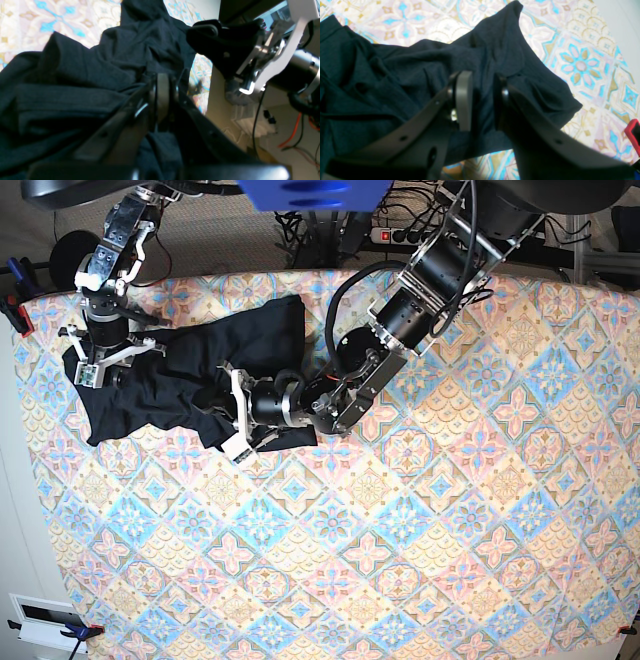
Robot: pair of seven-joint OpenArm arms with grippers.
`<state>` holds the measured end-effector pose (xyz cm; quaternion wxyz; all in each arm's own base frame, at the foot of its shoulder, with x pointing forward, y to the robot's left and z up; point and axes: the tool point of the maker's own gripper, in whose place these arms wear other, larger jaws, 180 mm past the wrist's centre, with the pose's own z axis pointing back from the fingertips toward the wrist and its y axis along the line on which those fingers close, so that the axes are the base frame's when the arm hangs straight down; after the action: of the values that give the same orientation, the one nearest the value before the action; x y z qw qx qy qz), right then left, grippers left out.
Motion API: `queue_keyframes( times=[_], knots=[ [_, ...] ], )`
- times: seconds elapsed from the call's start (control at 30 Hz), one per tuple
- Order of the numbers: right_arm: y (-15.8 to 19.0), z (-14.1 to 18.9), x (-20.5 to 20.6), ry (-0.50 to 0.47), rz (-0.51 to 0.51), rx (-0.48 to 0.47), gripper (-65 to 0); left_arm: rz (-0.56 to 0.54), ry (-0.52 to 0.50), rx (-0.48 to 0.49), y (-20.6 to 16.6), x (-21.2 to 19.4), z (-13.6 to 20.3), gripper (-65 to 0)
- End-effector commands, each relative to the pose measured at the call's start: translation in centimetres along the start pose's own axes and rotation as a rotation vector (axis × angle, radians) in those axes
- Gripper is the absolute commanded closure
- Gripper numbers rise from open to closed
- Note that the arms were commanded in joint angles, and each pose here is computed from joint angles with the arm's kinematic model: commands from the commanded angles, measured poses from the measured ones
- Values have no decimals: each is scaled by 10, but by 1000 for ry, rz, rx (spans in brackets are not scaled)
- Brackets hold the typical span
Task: Layout the t-shirt on the table in an organized manner, then fold the t-shirt properly
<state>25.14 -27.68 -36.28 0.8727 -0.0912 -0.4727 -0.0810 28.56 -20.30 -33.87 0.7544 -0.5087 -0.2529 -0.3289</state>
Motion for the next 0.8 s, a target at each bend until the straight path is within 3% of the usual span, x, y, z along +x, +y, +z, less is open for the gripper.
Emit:
queue_keyframes(
  times=[0.0,0.17,0.37,0.5,0.77],
  knots=[
    [-4,1,15,-51,4,-9,-144,-17,-45,-13,-2,17,4,0],
    [-7,1,15,-47,8,-14,-151,-8,-21,20,13,5,15,0],
    [-39,-14,45,-31,35,-43,-238,29,13,62,31,-24,30,0],
    [-50,-39,77,-49,-103,60,-275,52,34,90,42,-41,41,0],
    [-85,-61,37,102,-445,207,-276,152,-18,142,68,-51,74,-15]
  ],
)
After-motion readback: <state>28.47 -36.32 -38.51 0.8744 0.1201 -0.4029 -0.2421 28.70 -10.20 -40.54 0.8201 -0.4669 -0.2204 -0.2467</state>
